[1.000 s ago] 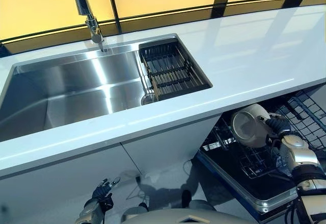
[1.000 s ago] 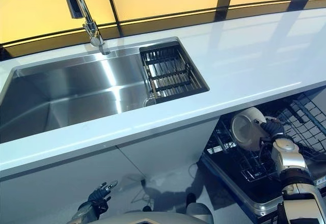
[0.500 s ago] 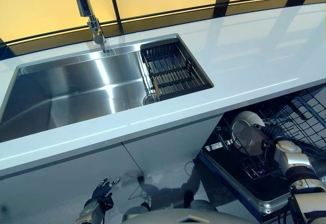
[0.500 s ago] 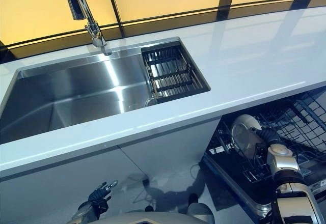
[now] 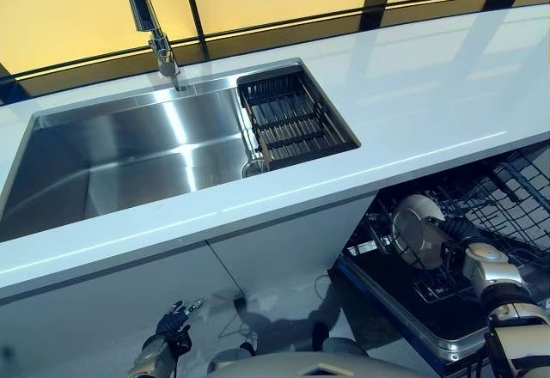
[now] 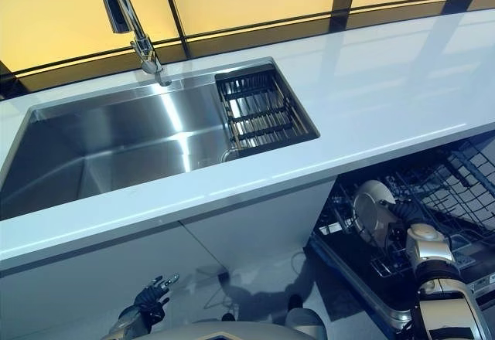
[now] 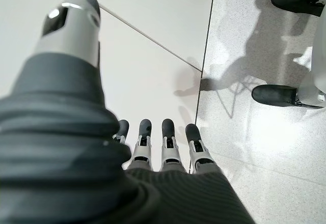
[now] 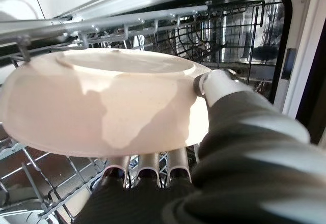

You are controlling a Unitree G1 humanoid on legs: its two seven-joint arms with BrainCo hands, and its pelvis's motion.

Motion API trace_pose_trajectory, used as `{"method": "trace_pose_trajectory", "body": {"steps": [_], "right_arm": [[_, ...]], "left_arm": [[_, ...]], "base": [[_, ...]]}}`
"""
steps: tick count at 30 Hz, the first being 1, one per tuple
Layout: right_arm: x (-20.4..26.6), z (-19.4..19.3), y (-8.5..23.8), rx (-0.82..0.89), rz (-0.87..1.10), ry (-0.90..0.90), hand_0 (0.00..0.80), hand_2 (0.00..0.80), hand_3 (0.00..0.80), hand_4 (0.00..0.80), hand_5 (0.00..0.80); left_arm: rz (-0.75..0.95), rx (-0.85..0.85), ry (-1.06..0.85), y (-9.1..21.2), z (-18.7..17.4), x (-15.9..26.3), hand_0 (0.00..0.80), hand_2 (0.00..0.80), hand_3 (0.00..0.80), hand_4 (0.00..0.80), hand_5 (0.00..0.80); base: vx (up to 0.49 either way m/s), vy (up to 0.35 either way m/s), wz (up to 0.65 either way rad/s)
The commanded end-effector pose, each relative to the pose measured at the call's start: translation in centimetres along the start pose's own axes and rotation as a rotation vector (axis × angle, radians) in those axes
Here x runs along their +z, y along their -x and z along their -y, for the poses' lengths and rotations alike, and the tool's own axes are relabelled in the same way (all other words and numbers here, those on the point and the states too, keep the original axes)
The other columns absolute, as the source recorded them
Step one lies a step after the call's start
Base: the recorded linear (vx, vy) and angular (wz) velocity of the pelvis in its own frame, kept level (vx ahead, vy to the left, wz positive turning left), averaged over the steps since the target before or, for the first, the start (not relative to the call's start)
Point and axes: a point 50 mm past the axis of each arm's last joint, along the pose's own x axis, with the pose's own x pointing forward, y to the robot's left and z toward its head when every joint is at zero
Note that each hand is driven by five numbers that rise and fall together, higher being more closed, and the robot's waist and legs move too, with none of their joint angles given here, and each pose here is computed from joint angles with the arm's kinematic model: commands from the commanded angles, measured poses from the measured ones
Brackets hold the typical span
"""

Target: Take plates into dishwasher

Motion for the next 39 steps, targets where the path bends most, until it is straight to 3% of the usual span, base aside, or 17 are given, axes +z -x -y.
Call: {"method": "trace_pose_trajectory", "body": {"steps": [1,3,4,21,39], "right_arm": [[4.1,-2.5,-1.0,0.115,0.113,-0.063,0.8,0.8,0.8,0.8,0.8],[4.0,-2.4,-1.0,0.101,0.109,-0.074,0.605,0.605,0.605,0.605,0.605],[4.0,-2.3,-1.0,0.083,0.109,-0.077,0.0,0.0,0.0,0.0,0.0],[4.9,-1.6,-0.7,0.054,0.141,-0.111,0.0,0.0,0.0,0.0,0.0],[3.3,4.6,1.0,-0.135,0.158,-0.114,0.0,0.0,0.0,0.0,0.0]], "left_arm": [[0.091,-0.056,-0.055,-0.6,1.7,2.3,0.0,0.0,0.0,0.0,0.0],[0.09,-0.056,-0.055,-0.6,1.7,2.3,0.0,0.0,0.0,0.0,0.0],[0.089,-0.055,-0.055,-0.6,1.7,2.2,0.0,0.0,0.0,0.0,0.0],[0.08,-0.042,-0.035,-0.5,1.3,2.0,0.0,0.0,0.0,0.0,0.0],[0.074,-0.029,-0.017,-0.5,0.9,1.9,0.0,0.0,0.0,0.0,0.0]], "base": [[0.0,0.0,0.0],[0.0,0.0,0.0],[0.0,0.0,0.0],[0.0,0.0,0.0],[0.004,0.009,-0.01]]}}
